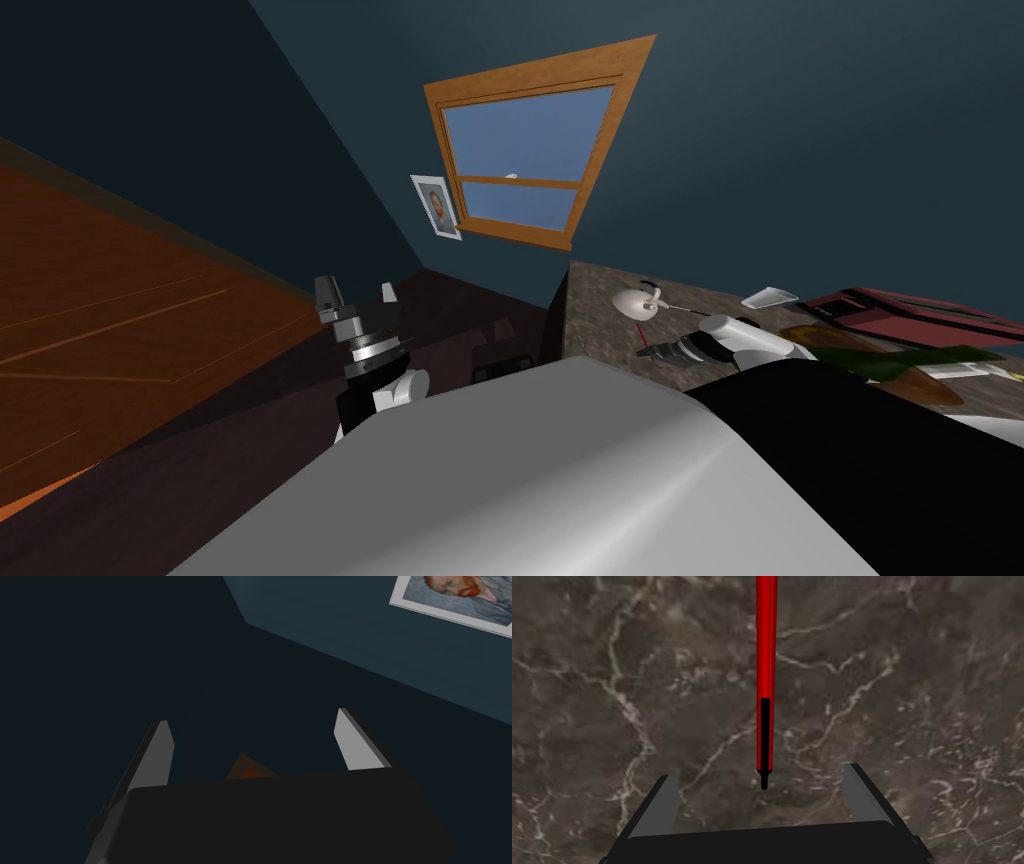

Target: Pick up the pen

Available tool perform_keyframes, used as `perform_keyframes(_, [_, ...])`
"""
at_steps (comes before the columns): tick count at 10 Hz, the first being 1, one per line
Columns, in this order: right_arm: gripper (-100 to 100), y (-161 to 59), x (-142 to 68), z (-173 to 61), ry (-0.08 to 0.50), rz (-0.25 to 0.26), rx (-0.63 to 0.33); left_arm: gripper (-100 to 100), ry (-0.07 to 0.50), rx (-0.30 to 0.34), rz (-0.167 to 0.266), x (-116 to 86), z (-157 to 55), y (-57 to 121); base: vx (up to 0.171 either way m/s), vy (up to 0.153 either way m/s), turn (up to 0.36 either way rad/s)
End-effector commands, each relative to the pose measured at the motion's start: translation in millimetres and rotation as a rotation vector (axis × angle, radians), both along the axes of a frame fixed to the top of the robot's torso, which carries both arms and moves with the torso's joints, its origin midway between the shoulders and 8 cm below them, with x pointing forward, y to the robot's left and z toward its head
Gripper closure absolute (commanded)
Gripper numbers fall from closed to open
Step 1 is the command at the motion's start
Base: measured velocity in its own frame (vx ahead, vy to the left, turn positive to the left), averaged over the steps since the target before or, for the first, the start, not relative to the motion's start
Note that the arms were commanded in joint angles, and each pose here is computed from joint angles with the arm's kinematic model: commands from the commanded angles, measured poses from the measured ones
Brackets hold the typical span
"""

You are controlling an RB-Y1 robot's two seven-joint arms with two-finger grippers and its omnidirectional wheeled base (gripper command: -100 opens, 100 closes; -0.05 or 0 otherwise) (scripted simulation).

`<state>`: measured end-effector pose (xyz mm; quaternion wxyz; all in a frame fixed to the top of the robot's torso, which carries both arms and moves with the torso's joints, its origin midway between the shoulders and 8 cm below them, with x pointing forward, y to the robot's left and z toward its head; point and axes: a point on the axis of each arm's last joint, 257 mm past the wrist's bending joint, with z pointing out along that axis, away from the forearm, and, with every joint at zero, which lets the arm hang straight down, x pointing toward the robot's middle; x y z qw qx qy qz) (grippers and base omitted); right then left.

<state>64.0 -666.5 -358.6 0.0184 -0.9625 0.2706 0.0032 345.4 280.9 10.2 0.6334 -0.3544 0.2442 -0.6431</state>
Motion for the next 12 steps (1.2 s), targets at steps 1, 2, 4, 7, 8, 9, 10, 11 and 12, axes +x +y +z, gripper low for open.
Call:
perform_keyframes(1, [100, 0, 0, 0, 0.000, 0.000, 0.000, 0, 0.000, 0.000, 0.000, 0, 0, 0.0, 0.000, 0.000, 0.000])
perform_keyframes(2, [100, 0, 0, 0, 0.000, 0.000, 0.000, 0, 0.000, 0.000, 0.000, 0, 0, 0.0, 0.000, 0.000, 0.000])
perform_keyframes(4, [100, 0, 0, 0, 0.000, -0.001, 0.000, 0, 0.000, 0.000, 0.000, 0, 0, 0.0, 0.000, 0.000, 0.000])
perform_keyframes(7, [100, -5, -5, 5, 0.001, 0.016, 0.002, 0, 0.000, 0.000, 0.000, 0, 0, 0.0, 0.018, 0.010, -0.060])
perform_keyframes(8, [100, -7, -8, 7, 0.001, 0.022, 0.002, 0, 0.000, 0.000, 0.000, 0, 0, 0.1, 0.067, 0.036, -0.222])
perform_keyframes(9, [100, -10, -10, 9, 0.001, 0.029, 0.003, 0, 0.000, 0.000, 0.000, 0, 0, 0.0, 0.052, 0.018, -0.110])
perform_keyframes(10, [100, -12, -12, 12, 0.001, 0.035, 0.003, 0, 0.000, 0.000, 0.000, 0, 0, 0.0, 0.051, 0.007, -0.040])
perform_keyframes(11, [100, -14, -14, 14, 0.001, 0.042, 0.004, 0, 0.000, 0.000, 0.000, 0, 0, 0.0, 0.050, 0.007, -0.041])
perform_keyframes(12, [100, -15, -16, 16, 0.001, 0.049, 0.005, 0, 0.000, 0.000, 0.000, 0, 0, 0.0, 0.071, 0.008, -0.056])
